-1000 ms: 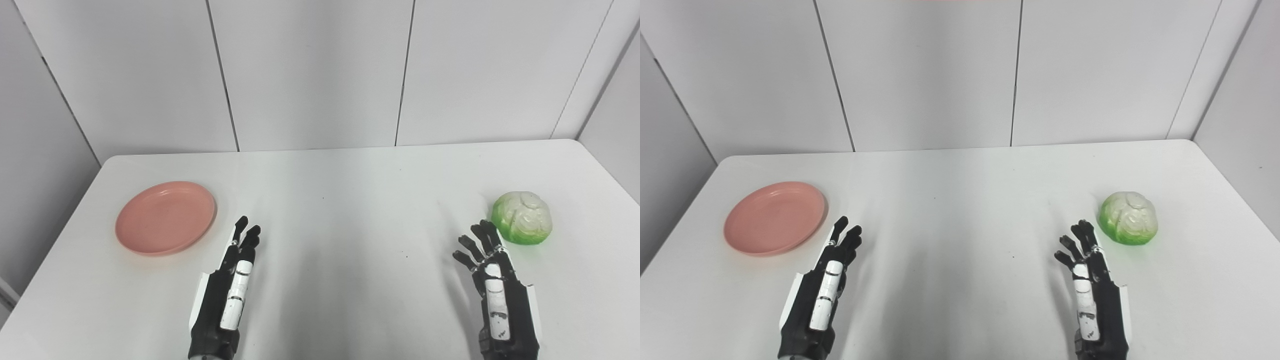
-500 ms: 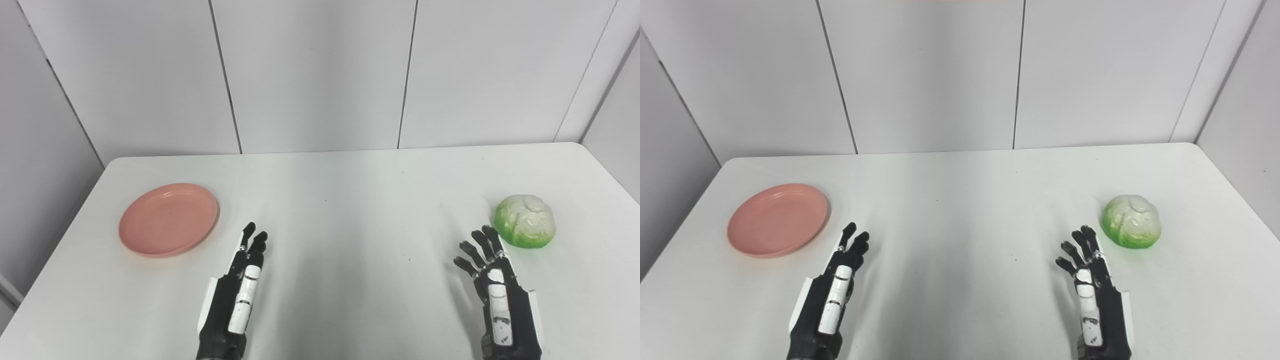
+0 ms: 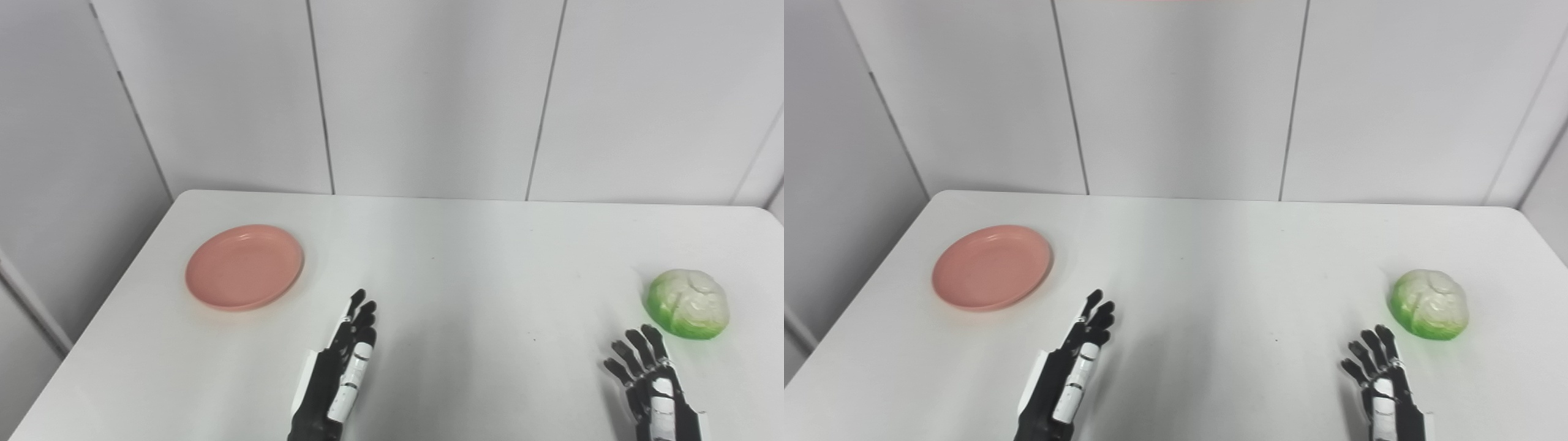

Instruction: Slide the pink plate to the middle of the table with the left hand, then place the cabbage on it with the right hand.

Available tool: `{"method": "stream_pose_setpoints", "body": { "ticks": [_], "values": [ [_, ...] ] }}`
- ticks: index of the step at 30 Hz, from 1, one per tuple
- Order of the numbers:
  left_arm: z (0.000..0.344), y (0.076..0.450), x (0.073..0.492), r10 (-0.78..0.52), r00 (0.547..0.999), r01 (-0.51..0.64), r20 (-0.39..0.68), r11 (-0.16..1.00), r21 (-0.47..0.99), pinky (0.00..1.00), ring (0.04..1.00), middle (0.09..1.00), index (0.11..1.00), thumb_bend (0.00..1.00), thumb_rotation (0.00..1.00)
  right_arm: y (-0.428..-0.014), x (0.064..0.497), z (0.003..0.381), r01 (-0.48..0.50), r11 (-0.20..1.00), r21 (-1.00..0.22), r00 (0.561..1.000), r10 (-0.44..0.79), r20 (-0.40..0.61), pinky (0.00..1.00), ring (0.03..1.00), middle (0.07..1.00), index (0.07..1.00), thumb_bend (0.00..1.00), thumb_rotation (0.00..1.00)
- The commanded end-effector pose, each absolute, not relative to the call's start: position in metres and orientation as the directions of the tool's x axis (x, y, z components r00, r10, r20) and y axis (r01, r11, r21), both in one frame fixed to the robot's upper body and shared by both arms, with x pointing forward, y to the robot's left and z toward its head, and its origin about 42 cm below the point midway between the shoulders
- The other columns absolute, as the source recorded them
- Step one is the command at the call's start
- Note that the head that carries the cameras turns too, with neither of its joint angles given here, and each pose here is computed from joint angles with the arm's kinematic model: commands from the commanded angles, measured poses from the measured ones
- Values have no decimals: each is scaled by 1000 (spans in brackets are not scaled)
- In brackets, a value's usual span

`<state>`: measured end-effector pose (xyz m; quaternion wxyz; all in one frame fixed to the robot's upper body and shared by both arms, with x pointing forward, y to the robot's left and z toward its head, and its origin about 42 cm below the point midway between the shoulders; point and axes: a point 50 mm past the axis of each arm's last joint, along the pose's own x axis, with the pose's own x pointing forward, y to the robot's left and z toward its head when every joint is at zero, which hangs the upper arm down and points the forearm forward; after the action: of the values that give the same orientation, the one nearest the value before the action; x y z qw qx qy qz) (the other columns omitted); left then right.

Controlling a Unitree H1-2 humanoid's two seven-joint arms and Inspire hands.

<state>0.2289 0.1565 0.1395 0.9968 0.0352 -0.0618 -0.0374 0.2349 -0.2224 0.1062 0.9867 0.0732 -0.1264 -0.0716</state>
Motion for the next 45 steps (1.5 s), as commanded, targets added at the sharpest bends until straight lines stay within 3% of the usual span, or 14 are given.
{"method": "stream_pose_setpoints", "body": {
  "ticks": [1, 17, 23, 30, 33, 37, 41, 45],
  "values": [
    [118, 165, 190, -23, 998, 18, 55, 997, 79, 906, 923, 922, 922, 471, 933, -237, 204, 92, 147, 980, 137, 959, -175, 222, 842, 864, 890, 899, 603, 945],
    [104, 168, 197, -20, 998, 16, 57, 998, 60, 864, 907, 910, 907, 447, 878, -231, 209, 78, 140, 979, 146, 960, -170, 220, 877, 888, 914, 911, 550, 1000],
    [110, 174, 211, 14, 986, -27, 166, 997, 72, 786, 873, 899, 911, 484, 853, -225, 214, 74, 136, 983, 125, 960, -162, 228, 853, 870, 895, 892, 557, 1000],
    [154, 193, 254, 53, 935, -66, 352, 998, 24, 727, 825, 867, 887, 654, 820, -218, 217, 70, 138, 982, 132, 959, -166, 231, 805, 842, 877, 882, 581, 986],
    [184, 206, 277, 44, 888, -77, 458, 996, 55, 677, 781, 836, 870, 716, 834, -215, 216, 71, 138, 981, 136, 957, -167, 235, 805, 845, 879, 878, 577, 990],
    [222, 223, 304, -2, 817, -83, 577, 989, 121, 720, 798, 829, 858, 746, 865, -211, 215, 72, 135, 980, 143, 956, -167, 240, 803, 836, 871, 867, 559, 993],
    [258, 234, 341, -33, 763, -92, 646, 983, 159, 709, 794, 822, 844, 820, 826, -209, 214, 72, 133, 980, 150, 957, -167, 239, 792, 828, 866, 859, 563, 989],
    [285, 250, 374, -49, 740, -146, 671, 962, 231, 680, 788, 829, 851, 826, 850, -207, 212, 73, 130, 981, 145, 957, -163, 241, 772, 819, 858, 854, 568, 985]
  ]
}}
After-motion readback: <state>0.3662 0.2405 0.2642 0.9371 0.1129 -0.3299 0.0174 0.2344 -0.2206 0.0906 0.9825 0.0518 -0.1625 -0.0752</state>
